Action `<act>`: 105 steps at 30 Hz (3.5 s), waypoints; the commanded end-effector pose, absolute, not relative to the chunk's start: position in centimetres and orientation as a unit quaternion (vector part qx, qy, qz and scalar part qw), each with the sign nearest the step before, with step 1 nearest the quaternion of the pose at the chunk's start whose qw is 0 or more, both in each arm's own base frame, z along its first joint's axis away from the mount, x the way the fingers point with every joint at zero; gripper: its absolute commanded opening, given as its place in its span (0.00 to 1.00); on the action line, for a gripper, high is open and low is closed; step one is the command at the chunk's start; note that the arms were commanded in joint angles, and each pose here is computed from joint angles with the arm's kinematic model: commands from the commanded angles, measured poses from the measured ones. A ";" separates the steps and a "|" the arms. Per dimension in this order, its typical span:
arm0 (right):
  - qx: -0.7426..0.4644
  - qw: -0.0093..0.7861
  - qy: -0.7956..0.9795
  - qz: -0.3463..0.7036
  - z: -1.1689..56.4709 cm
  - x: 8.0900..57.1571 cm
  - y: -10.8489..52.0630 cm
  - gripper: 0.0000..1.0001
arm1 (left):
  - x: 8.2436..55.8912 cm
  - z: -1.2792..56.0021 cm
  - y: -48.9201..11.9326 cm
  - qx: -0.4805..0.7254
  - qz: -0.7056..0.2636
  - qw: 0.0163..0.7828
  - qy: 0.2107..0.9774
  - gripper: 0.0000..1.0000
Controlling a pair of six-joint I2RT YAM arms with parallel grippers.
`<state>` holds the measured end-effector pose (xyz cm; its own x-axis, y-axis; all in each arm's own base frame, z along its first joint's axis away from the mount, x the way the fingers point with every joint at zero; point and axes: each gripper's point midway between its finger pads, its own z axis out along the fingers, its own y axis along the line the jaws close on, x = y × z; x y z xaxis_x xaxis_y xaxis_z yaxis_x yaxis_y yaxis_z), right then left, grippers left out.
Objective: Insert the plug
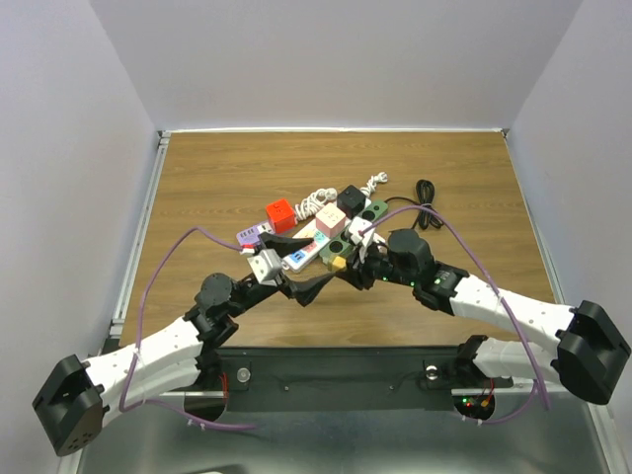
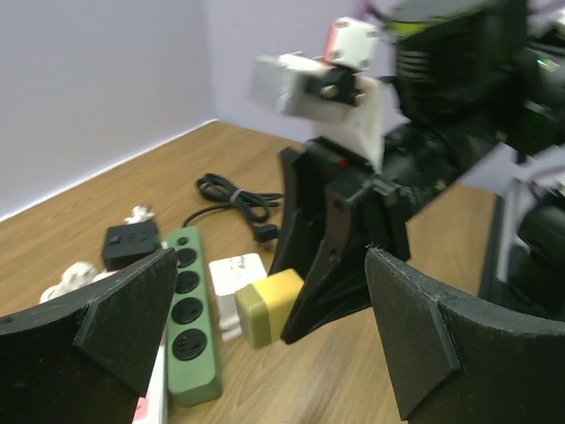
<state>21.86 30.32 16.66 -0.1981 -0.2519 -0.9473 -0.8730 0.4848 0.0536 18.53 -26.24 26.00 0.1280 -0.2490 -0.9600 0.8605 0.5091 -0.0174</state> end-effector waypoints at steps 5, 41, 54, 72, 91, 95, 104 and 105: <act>-0.517 0.461 0.607 0.391 20.2 16.5 31.3 0.00 | 13.9 25.5 -28.7 0.435 -0.445 0.653 0.433 0.99; -0.582 0.447 0.541 0.412 21.9 13.0 30.0 0.00 | 12.1 24.1 -31.0 0.502 -0.482 0.584 0.418 0.39; -0.565 0.454 0.561 0.400 22.0 13.9 30.1 0.24 | 12.5 24.1 -31.0 0.484 -0.471 0.608 0.417 0.00; -0.428 0.535 0.619 0.383 26.1 17.5 29.2 0.95 | 15.0 26.0 -28.8 0.403 -0.429 0.680 0.437 0.00; -0.238 0.618 0.680 0.314 28.4 23.5 25.8 1.00 | 14.8 26.7 -27.3 0.372 -0.424 0.707 0.427 0.00; -0.201 0.635 0.668 0.331 30.2 23.9 25.1 1.00 | 15.3 26.2 -27.1 0.364 -0.417 0.709 0.437 0.00; -0.219 0.593 0.619 0.465 33.5 21.1 27.7 1.00 | 16.0 27.5 -26.6 0.347 -0.398 0.738 0.420 0.00; -0.221 0.587 0.617 0.475 33.7 20.9 28.0 1.00 | 16.1 27.6 -26.7 0.348 -0.396 0.739 0.420 0.00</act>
